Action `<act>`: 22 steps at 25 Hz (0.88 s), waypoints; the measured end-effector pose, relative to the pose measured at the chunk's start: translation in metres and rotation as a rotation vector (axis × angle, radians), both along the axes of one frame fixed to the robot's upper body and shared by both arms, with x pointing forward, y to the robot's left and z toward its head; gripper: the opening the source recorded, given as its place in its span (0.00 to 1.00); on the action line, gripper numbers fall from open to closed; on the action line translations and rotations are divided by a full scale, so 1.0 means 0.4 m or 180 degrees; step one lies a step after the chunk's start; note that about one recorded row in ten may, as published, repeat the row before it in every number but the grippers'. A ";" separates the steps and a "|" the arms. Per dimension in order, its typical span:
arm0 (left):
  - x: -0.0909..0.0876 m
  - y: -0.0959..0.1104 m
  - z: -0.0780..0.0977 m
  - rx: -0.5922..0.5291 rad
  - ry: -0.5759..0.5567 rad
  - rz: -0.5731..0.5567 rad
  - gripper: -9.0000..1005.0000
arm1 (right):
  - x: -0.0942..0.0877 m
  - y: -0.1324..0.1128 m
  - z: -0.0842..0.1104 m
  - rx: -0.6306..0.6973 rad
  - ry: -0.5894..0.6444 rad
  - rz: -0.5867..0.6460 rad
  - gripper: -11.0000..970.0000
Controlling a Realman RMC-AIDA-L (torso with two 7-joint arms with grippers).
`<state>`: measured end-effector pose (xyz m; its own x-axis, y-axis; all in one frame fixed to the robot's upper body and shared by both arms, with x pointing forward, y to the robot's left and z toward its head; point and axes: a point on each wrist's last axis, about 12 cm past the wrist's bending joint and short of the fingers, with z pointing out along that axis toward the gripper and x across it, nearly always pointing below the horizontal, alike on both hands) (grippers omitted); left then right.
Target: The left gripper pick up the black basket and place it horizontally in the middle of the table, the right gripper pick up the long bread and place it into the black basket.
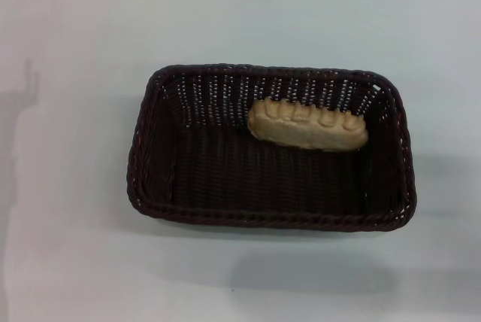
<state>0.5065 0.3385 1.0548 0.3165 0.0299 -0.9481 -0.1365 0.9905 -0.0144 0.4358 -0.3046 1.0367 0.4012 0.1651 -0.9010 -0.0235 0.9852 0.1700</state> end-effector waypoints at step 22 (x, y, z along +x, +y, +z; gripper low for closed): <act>-0.041 0.010 -0.035 0.0071 0.0199 0.0021 0.61 | -0.081 -0.154 -0.029 0.0088 0.0206 -0.1058 0.86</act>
